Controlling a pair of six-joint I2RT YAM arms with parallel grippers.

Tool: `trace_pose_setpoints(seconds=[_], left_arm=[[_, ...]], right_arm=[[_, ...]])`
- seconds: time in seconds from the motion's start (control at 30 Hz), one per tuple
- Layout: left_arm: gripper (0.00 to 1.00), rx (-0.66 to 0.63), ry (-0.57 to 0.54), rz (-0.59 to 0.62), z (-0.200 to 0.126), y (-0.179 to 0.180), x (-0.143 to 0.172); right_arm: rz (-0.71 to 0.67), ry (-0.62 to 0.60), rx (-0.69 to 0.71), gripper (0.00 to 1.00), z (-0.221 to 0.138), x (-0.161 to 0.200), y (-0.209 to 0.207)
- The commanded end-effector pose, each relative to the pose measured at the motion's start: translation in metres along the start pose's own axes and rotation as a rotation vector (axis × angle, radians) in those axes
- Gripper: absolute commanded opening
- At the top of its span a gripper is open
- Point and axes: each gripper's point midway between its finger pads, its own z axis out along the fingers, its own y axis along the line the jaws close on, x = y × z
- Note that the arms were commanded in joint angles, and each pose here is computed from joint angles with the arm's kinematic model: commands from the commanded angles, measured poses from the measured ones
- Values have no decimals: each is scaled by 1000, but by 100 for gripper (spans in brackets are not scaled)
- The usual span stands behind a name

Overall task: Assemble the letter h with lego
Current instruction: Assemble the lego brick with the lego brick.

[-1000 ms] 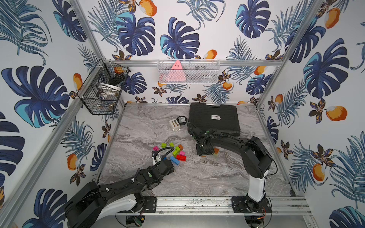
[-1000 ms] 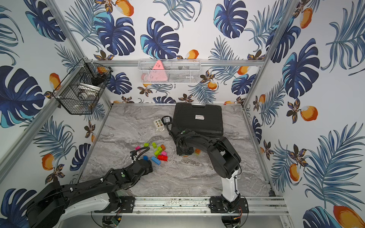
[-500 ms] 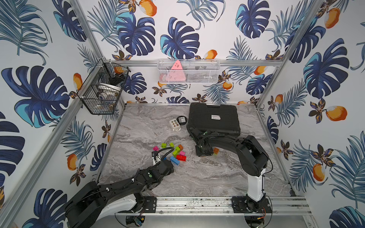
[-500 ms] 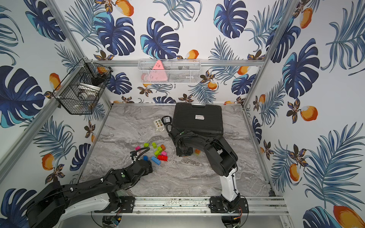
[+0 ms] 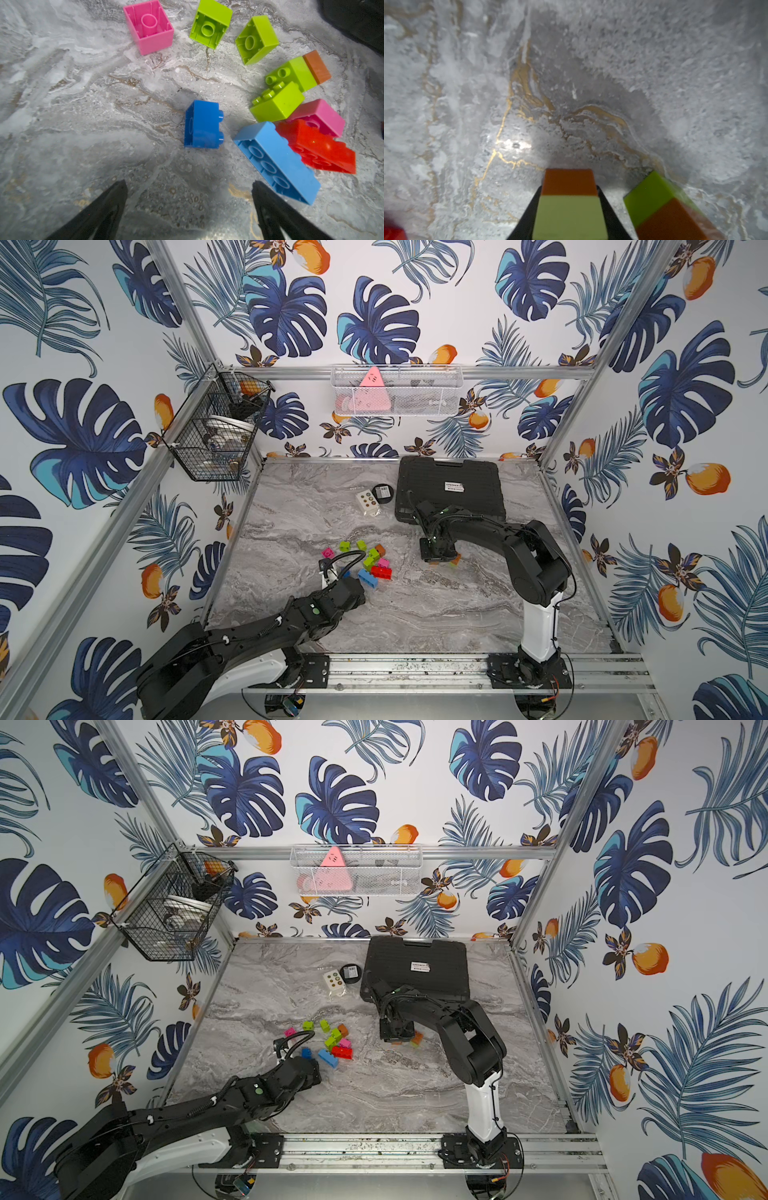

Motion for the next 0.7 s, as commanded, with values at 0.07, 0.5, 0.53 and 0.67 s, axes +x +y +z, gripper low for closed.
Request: trace_pose_setpoints(seconds=[0.07, 0.5, 0.53, 0.67], left_arm=[[99, 3, -12, -10, 1, -3, -3], [99, -30, 21, 23, -4, -15, -12], [99, -35, 25, 24, -6, -17, -14], [99, -49, 17, 26, -14, -27, -29]], right_arm=[[-5, 34, 5, 39, 11, 7, -3], [-4, -109, -89, 59, -71, -6, -3], [-4, -134, -99, 59, -80, -7, -5], [-4, -234, -149, 60, -112, -3, -11]])
